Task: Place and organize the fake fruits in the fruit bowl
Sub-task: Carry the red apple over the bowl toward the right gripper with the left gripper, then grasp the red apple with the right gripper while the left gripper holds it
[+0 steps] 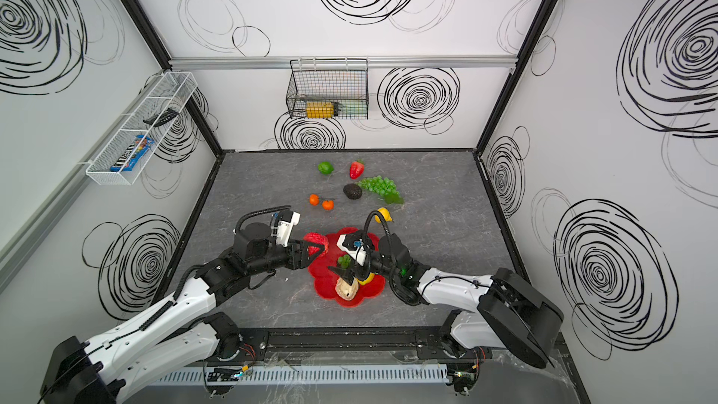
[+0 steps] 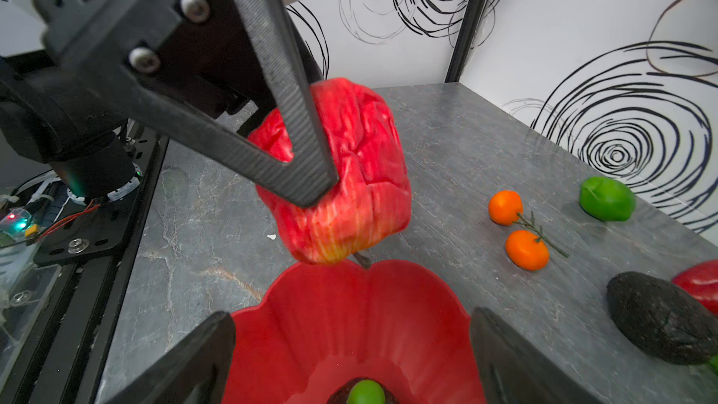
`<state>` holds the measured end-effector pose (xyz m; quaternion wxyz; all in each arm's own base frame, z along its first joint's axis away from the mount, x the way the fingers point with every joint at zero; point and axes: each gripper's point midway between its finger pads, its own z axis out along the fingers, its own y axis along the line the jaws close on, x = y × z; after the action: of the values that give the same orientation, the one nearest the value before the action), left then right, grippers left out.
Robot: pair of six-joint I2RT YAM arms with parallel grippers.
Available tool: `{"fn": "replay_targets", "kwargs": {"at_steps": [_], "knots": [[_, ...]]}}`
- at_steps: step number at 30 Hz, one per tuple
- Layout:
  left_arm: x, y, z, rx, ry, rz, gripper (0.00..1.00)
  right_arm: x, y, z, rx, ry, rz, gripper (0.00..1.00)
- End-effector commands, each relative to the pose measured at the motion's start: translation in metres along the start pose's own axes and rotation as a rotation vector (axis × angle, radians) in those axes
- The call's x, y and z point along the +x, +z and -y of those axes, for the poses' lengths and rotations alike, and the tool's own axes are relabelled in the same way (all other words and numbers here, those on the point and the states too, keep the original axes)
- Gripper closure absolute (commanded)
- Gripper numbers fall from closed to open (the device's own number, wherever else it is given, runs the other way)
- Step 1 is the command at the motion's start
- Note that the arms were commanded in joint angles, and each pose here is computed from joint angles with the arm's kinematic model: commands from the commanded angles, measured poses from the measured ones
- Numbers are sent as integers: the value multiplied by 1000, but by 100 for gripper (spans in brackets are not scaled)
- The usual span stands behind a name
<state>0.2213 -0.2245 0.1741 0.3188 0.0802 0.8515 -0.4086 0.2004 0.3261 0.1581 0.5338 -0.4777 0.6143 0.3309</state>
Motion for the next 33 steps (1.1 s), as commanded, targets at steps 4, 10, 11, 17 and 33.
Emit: {"fn": "replay_targets", "kwargs": {"at_steps": [4,10,11,17,33], "knots": [[1,-1,13,61,33,-7,30,-30,10,-2,-51,-84,97,2],[-4,-1,9,57,30,26,31,-24,2,5,6,-54,77,9],[-6,-2,8,64,21,37,31,-23,0,6,12,-46,77,11],[-12,-1,10,144,-36,53,32,-22,-11,4,-7,-26,86,31],[-15,-3,23,196,-48,49,32,-21,-2,5,-44,-28,82,66]]}}
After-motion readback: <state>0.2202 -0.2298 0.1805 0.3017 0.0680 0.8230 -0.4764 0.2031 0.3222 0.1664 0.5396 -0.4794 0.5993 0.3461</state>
